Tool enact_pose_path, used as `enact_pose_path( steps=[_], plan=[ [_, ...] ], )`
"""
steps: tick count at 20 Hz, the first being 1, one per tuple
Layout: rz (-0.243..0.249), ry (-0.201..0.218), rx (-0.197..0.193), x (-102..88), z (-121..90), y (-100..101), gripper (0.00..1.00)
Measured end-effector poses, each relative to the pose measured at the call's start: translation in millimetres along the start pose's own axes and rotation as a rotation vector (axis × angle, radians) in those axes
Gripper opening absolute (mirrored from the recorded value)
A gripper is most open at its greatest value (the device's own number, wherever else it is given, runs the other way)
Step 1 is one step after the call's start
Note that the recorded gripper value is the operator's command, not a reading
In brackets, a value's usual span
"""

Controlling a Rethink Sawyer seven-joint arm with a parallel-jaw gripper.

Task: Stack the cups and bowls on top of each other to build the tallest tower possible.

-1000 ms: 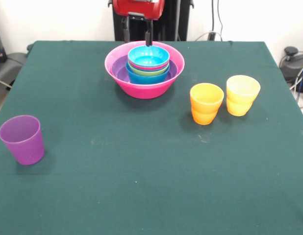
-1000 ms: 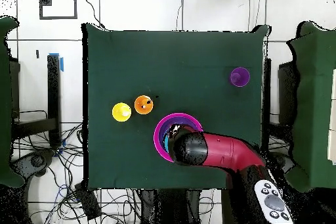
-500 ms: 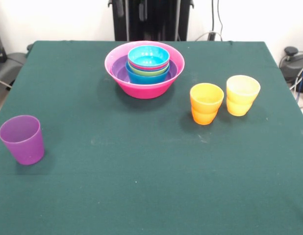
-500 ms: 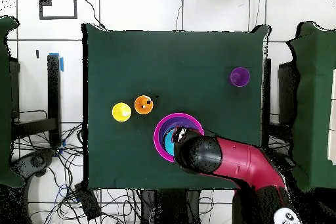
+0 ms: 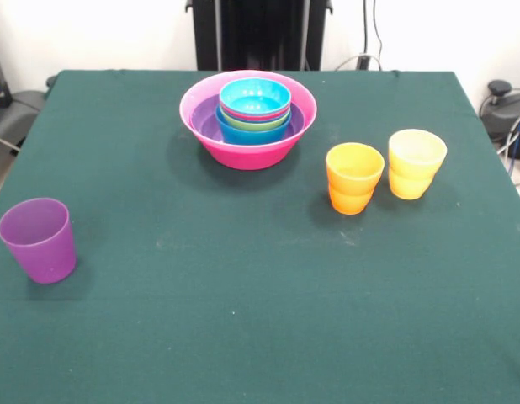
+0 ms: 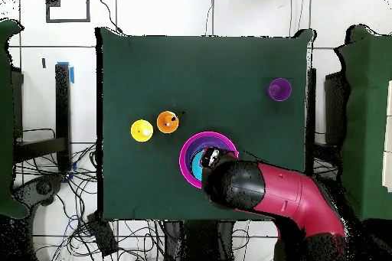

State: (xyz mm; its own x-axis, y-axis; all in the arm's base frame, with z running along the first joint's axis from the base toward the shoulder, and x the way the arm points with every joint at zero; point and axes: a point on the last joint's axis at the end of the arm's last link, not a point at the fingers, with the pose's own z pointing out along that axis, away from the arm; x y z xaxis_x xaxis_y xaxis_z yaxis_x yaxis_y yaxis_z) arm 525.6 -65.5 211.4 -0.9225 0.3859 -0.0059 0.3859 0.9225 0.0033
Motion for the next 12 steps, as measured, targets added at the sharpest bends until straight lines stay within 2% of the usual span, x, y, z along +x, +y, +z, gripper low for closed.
enact_pose_path(
  steps=[6, 11, 12],
  plan=[
    [-0.008, -0.017, -0.021, -4.7, 12.5, 4.4, 1.00],
    [-0.037, -0.055, -0.031, -6.5, 38.3, 6.0, 1.00],
    [-0.052, -0.059, -0.030, -4.8, 48.6, 5.6, 1.00]
  ],
)
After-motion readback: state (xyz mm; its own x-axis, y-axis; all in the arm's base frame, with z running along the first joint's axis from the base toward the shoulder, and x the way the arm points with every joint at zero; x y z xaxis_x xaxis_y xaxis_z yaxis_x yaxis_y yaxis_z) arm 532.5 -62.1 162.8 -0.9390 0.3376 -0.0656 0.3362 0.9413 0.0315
